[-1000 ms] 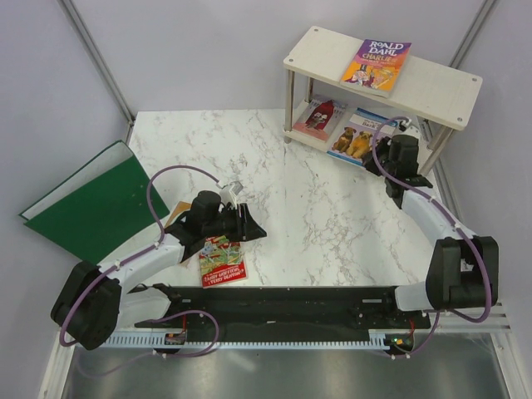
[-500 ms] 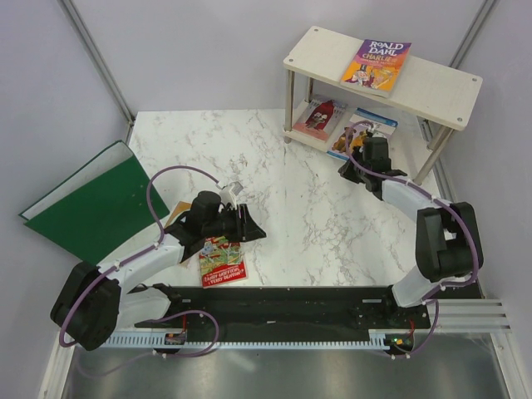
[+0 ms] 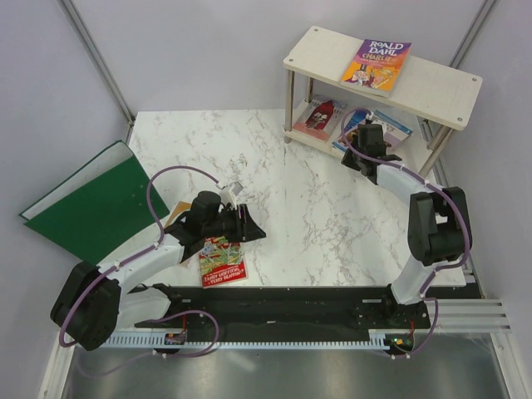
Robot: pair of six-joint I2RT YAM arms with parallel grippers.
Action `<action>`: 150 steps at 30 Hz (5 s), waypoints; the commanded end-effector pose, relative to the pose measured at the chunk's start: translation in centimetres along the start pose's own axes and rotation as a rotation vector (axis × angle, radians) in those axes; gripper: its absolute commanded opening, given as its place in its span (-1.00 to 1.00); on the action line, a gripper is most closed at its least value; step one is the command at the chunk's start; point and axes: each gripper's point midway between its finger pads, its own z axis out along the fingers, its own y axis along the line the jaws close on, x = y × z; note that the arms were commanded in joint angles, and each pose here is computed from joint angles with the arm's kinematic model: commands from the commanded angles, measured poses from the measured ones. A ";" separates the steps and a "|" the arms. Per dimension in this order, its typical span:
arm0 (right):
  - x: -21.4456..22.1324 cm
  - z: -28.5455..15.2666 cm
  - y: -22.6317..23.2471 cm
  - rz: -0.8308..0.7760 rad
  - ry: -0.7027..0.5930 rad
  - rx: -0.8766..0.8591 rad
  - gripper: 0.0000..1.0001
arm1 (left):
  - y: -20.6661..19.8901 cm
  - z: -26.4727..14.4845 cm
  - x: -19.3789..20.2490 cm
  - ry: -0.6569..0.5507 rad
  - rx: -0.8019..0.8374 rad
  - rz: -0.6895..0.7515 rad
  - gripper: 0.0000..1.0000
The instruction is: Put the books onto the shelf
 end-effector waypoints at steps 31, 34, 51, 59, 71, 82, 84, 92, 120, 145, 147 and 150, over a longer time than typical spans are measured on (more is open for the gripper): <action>-0.7 -4.1 -3.7 -0.067 -0.015 0.129 -0.98 | -0.4 0.0 -0.3 -0.032 0.020 0.014 -0.08; -0.6 -4.5 -4.9 -0.057 -0.013 0.162 -0.96 | -0.5 0.0 -0.3 -0.033 0.023 0.014 -0.08; -0.6 -5.4 -5.3 -0.048 0.017 0.104 -0.85 | -0.3 0.3 0.2 -0.025 0.028 0.009 -0.08; 1.2 -7.9 -6.5 -0.050 0.022 0.108 -0.68 | -0.2 0.5 0.4 -0.018 0.027 0.008 -0.08; -1.5 -10.4 -7.4 0.279 -0.125 -0.027 0.53 | -0.2 0.7 0.7 -0.012 0.027 0.011 -0.08; -2.3 -10.7 -8.7 0.443 -0.218 -0.002 0.64 | -0.2 0.7 0.8 -0.011 0.032 0.011 -0.08; -2.2 -9.8 -9.0 0.482 -0.220 -0.001 0.47 | -0.2 0.7 0.8 -0.013 0.031 0.012 -0.08; -3.4 -7.9 -10.0 0.658 -0.310 -0.040 0.21 | 0.0 0.6 1.2 -0.013 0.029 0.004 -0.08; -6.2 -4.8 -9.2 0.658 -0.330 -0.122 -0.38 | 0.2 0.9 1.8 0.006 0.022 -0.003 -0.08; -6.4 -5.7 -9.4 0.731 -0.375 -0.097 -0.34 | -0.3 1.2 2.1 0.007 0.038 0.004 -0.08; -6.4 -5.6 -9.5 0.727 -0.374 -0.093 -0.34 | -0.3 1.2 2.1 0.007 0.040 0.004 -0.08; -6.4 -5.0 -9.3 0.717 -0.367 -0.100 -0.33 | -0.3 1.3 2.1 0.009 0.040 0.005 -0.08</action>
